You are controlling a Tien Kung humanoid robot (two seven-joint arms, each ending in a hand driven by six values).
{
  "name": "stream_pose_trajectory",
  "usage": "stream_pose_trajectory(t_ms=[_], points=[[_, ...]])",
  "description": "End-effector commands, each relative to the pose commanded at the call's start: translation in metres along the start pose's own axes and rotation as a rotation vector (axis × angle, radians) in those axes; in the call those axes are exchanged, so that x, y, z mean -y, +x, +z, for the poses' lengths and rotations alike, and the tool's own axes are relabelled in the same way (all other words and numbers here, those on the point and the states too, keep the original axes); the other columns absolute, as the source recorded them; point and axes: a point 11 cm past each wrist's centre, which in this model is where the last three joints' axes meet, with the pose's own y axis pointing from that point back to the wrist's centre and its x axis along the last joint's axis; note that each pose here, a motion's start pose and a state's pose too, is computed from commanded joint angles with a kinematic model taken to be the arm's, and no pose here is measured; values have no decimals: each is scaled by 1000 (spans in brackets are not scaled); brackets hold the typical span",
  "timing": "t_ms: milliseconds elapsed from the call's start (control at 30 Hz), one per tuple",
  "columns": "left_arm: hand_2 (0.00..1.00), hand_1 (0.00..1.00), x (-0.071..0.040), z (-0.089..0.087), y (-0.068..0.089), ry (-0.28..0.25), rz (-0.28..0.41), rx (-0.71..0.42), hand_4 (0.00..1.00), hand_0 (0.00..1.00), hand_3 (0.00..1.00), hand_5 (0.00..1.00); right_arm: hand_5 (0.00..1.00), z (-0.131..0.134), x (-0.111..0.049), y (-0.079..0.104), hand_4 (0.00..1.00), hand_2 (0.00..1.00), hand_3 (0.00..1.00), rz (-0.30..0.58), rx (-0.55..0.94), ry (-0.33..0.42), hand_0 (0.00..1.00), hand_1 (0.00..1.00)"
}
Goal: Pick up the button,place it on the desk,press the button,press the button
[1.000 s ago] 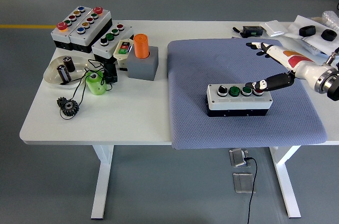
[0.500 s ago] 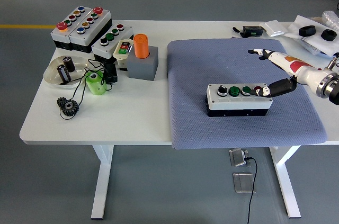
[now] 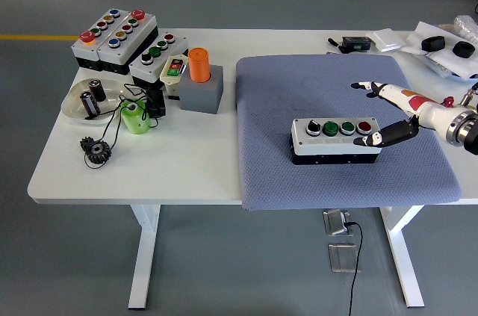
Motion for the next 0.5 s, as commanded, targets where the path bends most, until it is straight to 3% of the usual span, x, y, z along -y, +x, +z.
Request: stream_pose_trajectory(t_ms=[500], points=[[724,703,0,-3,2,5,3,8,319,655,509,959,244,5,-3,-5,947,998,998,-30,23,-21,980,938]])
